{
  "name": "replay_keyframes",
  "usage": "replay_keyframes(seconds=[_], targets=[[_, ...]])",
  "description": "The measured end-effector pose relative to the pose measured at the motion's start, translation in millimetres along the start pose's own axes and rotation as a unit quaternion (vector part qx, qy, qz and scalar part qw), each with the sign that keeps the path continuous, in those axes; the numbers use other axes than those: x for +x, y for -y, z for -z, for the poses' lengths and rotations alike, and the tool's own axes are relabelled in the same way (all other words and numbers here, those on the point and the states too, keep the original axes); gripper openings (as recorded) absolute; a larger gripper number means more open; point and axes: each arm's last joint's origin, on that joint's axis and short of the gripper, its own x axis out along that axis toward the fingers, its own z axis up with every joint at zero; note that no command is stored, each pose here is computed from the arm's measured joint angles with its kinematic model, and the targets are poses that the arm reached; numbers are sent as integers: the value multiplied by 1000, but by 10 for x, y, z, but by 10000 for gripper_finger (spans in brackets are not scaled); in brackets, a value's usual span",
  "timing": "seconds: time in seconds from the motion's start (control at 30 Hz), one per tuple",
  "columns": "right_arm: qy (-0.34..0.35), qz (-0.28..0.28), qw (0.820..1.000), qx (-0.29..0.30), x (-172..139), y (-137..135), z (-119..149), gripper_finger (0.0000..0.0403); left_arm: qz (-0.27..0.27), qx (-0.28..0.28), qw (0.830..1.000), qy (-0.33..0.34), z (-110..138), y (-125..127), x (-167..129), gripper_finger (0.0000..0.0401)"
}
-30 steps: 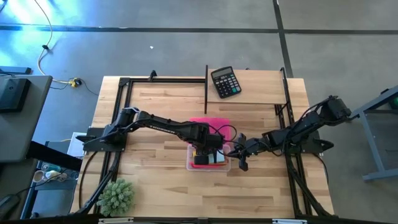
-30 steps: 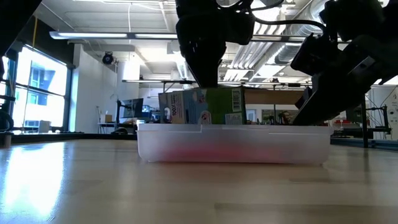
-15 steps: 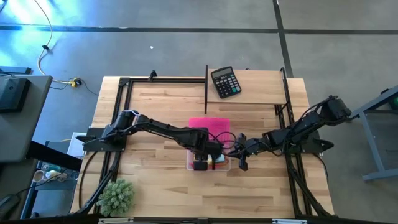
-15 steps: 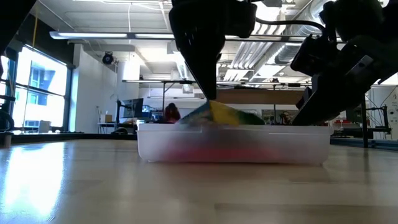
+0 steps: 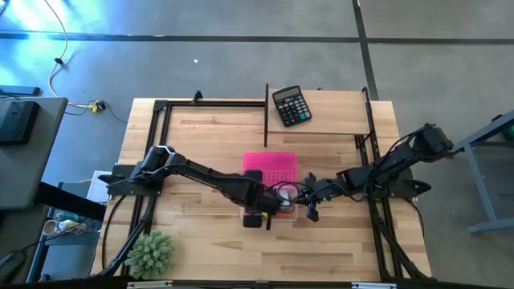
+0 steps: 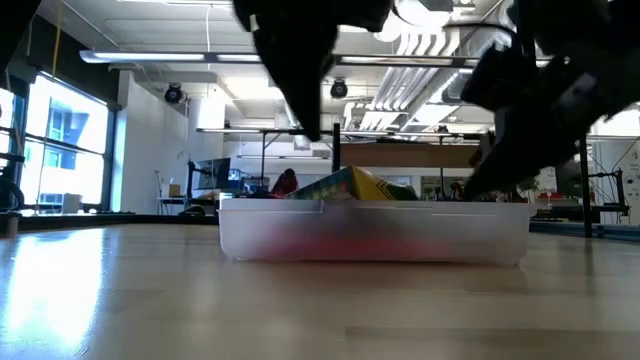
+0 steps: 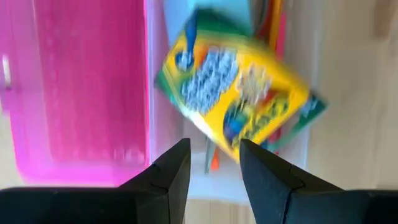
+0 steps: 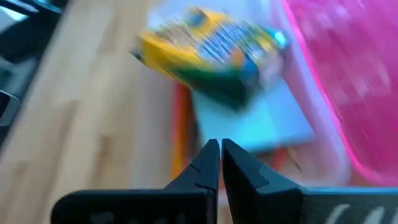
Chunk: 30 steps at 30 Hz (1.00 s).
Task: Pack school essentials
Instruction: Put the box of crayons into the supply box
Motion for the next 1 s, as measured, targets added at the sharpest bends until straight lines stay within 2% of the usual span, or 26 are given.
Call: replay_keyframes(seconds=[0.17, 0.33, 0.43, 0.57, 0.87, 1.0], targets=[[2, -11, 1000, -29, 10, -131, -157, 11, -15, 3, 1000, -23, 111, 111, -27, 126], [11, -21, 999, -48, 14, -248, -271, 11, -29, -6, 997, -72, 294, 217, 105, 126], [7, -22, 998, -56, 79, -294, -297, 11, -50, -20, 992, -114, 427, 234, 209, 126], [-9, -16, 997, -69, 262, -348, -343, 11, -66, -30, 988, -133, 533, 270, 293, 126], [-57, 3, 992, -114, 670, -498, -532, 11, -72, -35, 988, -130, 559, 281, 348, 126], [-61, 6, 991, -118, 780, -539, -580, 11, -56, -34, 991, -119, 548, 314, 382, 126]])
